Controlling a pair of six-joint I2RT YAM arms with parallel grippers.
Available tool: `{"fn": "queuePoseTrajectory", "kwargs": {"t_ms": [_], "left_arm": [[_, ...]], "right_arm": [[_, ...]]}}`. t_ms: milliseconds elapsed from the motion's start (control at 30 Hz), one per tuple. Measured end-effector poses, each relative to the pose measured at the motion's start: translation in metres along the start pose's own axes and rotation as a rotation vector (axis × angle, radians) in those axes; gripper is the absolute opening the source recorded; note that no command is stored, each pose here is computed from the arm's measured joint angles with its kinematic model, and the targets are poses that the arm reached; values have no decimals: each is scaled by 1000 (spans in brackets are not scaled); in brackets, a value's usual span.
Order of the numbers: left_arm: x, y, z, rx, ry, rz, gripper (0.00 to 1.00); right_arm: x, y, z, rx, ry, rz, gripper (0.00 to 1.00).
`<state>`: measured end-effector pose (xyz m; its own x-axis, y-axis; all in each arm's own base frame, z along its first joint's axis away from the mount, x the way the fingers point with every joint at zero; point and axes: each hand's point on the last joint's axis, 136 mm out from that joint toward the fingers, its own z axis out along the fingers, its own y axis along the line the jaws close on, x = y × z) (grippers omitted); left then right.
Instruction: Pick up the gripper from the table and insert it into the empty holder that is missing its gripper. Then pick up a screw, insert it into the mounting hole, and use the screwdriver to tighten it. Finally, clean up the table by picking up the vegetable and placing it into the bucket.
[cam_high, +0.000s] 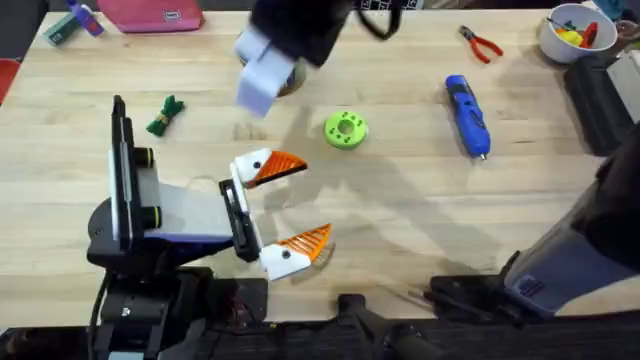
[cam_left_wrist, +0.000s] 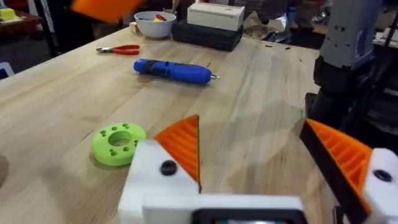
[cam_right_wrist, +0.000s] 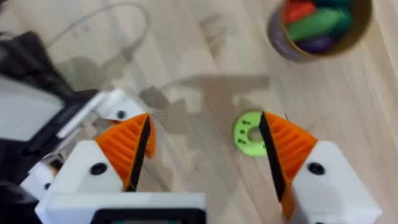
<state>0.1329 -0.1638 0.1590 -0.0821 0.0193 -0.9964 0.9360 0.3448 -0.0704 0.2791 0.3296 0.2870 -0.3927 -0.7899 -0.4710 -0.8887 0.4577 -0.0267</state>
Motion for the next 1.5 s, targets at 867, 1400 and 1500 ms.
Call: {"fn": "queuePoseTrajectory", "kwargs": {"t_ms": [867,1400,1500], "left_arm": [[0,0,0,0,0,0,988],[0,0,0,0,0,0,987],[0,0,0,0,0,0,988]], "right_arm": [[125,-120,-22,172,47,630,994],[256,-176,-65,482,190,945,994],[264,-179,-64,494,223,958,994]]}}
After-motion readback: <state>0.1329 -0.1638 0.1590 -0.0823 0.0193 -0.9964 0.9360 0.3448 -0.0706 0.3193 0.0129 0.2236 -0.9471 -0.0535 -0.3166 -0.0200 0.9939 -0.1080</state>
